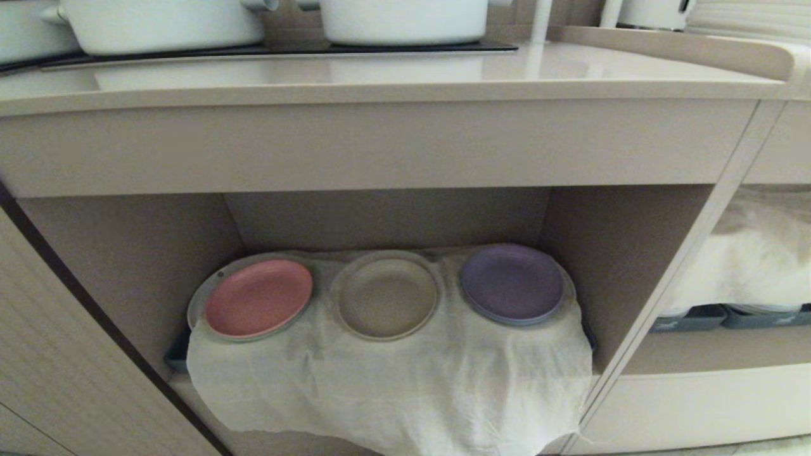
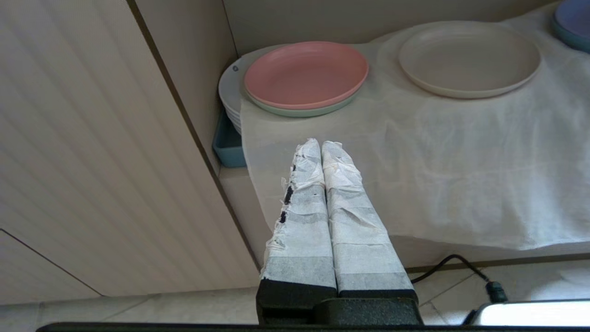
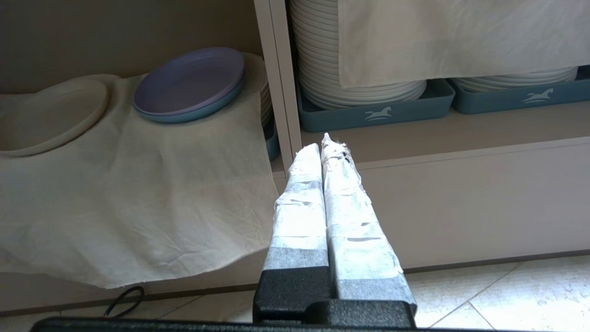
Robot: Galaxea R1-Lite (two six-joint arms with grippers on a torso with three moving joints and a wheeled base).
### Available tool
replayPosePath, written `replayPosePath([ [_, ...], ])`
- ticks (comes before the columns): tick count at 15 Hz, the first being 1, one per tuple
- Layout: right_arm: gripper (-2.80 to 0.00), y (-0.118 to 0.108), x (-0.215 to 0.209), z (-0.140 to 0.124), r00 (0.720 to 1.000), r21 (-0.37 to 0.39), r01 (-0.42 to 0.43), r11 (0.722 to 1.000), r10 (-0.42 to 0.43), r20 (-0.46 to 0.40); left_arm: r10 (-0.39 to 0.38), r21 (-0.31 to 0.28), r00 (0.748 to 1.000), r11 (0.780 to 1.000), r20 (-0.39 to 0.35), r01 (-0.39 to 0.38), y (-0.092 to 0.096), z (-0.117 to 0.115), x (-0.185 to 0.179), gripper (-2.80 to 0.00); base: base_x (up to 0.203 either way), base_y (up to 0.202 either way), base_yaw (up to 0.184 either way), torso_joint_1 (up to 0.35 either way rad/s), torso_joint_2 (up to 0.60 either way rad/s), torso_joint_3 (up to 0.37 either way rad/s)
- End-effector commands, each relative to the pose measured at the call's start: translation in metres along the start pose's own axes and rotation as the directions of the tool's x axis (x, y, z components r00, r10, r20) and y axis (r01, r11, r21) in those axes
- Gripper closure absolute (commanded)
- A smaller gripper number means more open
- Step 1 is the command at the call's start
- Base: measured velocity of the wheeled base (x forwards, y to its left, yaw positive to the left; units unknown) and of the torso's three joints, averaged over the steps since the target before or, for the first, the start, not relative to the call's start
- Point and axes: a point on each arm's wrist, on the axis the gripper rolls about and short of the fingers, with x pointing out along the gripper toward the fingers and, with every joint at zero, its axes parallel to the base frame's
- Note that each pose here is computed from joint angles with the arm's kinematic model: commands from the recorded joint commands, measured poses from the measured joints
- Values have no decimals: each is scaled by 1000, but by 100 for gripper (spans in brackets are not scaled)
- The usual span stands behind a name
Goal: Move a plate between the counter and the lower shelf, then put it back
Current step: Pick up the plate in the cupboard
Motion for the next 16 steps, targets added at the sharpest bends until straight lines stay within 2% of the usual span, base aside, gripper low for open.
replayPosePath([
  [1, 0, 0, 0, 0, 1000, 0, 0, 1000, 0, 1, -1, 5, 1000, 1000, -1, 1, 0, 0, 0, 0, 0, 0, 0, 0, 0, 0],
  [4, 0, 0, 0, 0, 1000, 0, 0, 1000, 0, 0, -5, 3, 1000, 1000, 1, 5, 0, 0, 0, 0, 0, 0, 0, 0, 0, 0],
  [10, 0, 0, 0, 0, 1000, 0, 0, 1000, 0, 1, -55, 15, 996, 998, 73, 54, 1, 23, -9, 0, 0, 0, 0, 0, 0, 0],
  [13, 0, 0, 0, 0, 1000, 0, 0, 1000, 0, 1, -166, 17, 985, 986, 51, 165, 0, 32, -17, 0, 0, 0, 0, 0, 0, 0],
  [16, 0, 0, 0, 0, 1000, 0, 0, 1000, 0, 1, -222, 16, 974, 975, 43, 221, -1, 31, -17, 0, 0, 0, 0, 0, 0, 0],
])
